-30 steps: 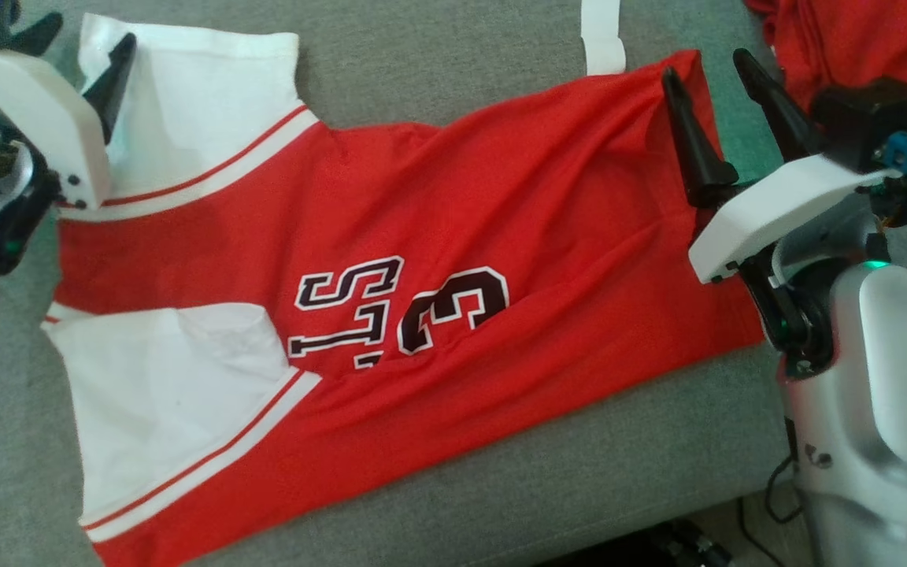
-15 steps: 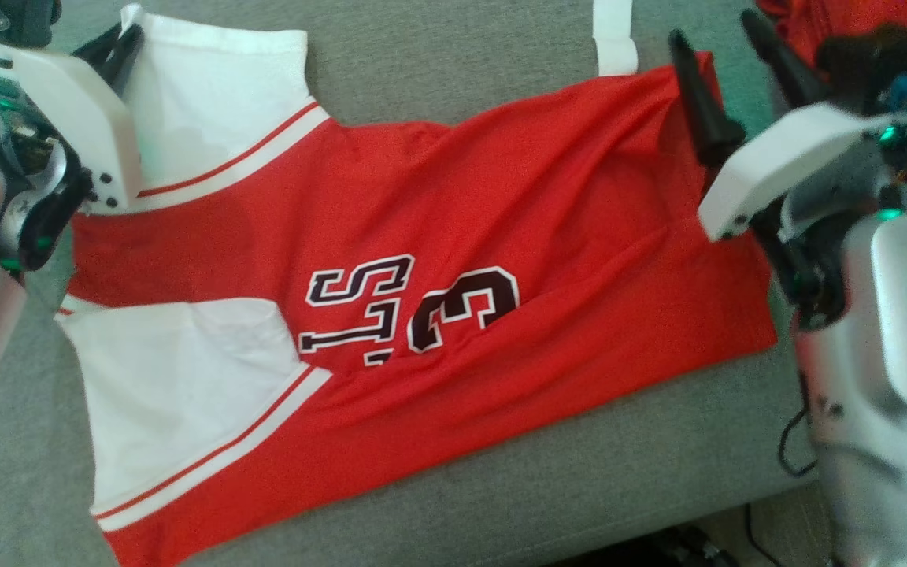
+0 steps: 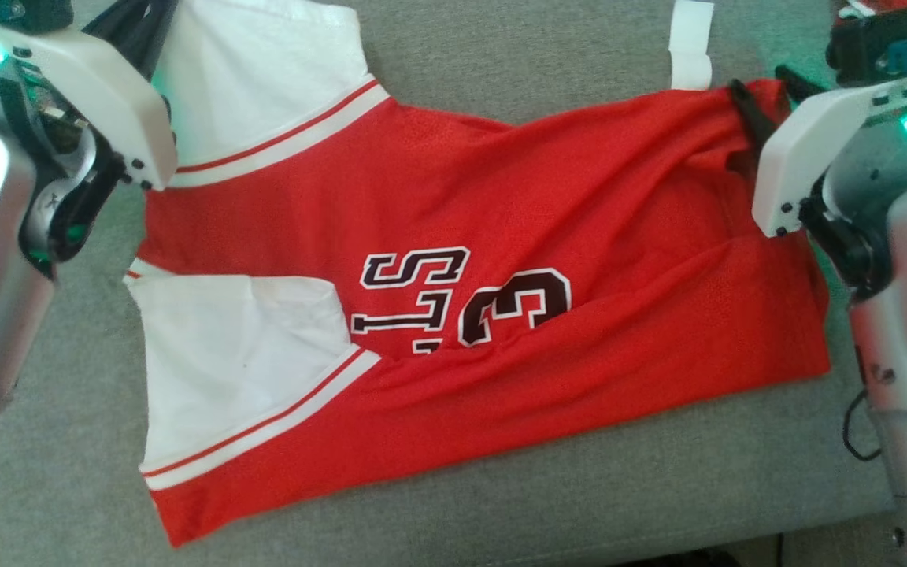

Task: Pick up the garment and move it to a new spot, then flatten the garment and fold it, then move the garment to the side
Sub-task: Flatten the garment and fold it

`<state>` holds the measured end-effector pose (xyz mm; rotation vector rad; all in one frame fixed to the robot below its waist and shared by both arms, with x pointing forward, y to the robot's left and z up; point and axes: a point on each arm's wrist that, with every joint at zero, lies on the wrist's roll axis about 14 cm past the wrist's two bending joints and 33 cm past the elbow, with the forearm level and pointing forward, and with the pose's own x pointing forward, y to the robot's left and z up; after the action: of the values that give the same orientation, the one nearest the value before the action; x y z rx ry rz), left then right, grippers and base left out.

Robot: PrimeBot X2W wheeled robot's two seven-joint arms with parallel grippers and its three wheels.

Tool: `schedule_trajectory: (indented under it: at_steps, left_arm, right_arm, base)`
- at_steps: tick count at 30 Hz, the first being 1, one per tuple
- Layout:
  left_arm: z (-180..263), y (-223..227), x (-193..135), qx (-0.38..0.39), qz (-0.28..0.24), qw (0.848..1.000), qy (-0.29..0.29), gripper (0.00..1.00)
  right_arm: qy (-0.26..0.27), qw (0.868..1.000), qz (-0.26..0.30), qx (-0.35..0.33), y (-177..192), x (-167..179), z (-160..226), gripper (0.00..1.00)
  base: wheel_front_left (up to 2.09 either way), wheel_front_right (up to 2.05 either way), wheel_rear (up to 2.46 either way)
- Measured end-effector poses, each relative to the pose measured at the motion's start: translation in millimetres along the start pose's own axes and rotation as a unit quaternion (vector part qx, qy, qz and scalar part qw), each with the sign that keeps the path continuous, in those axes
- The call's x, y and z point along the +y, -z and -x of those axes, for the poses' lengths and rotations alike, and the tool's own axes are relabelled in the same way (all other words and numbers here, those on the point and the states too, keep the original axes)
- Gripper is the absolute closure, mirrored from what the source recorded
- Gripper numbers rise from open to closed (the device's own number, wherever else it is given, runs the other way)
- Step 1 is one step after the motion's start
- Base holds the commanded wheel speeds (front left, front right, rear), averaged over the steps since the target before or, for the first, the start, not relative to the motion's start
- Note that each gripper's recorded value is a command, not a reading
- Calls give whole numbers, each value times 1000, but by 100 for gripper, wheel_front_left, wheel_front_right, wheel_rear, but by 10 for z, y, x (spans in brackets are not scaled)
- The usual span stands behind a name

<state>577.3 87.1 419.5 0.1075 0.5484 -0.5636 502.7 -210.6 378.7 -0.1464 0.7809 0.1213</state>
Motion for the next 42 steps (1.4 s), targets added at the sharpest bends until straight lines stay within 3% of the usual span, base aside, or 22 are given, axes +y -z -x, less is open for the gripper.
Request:
schedule_trajectory:
  at_steps: [2,4,5,10,22,33,40,41,42]
  left_arm:
    - [25,-30,-2,-7,3,1000,-1,100]
    - [46,-52,-8,-13,6,1000,0,100]
    - [56,-60,-6,-15,6,1000,0,100]
    - [124,-110,3,-32,12,999,-5,100]
    - [664,-463,-66,-133,31,990,-20,100]
    - [1578,350,-644,-159,140,976,-43,100]
    - [1716,753,-898,-140,185,971,-50,100]
    - [1702,782,-927,-139,190,971,-50,100]
    - [1695,800,-952,-140,196,969,-50,97]
  right_arm:
    - [1,1000,1,16,70,-18,-29,67]
    - [3,1000,-1,23,99,-41,-48,94]
    - [1,1000,-2,24,102,-35,-55,100]
    - [2,1000,-4,17,61,-39,-46,100]
    - [0,992,-5,-129,-530,-2,285,100]
    - [-4,988,-42,-146,36,78,761,100]
    - [-5,987,-60,-149,197,182,830,100]
    - [-2,987,-61,-150,213,174,835,91]
    - [3,986,-62,-153,220,152,846,58]
  base:
    - [0,0,0]
    - [0,0,0]
    - [0,0,0]
    - [0,0,0]
    - [0,0,0]
    - [0,0,0]
    - [0,0,0]
    - [0,0,0]
    - [0,0,0]
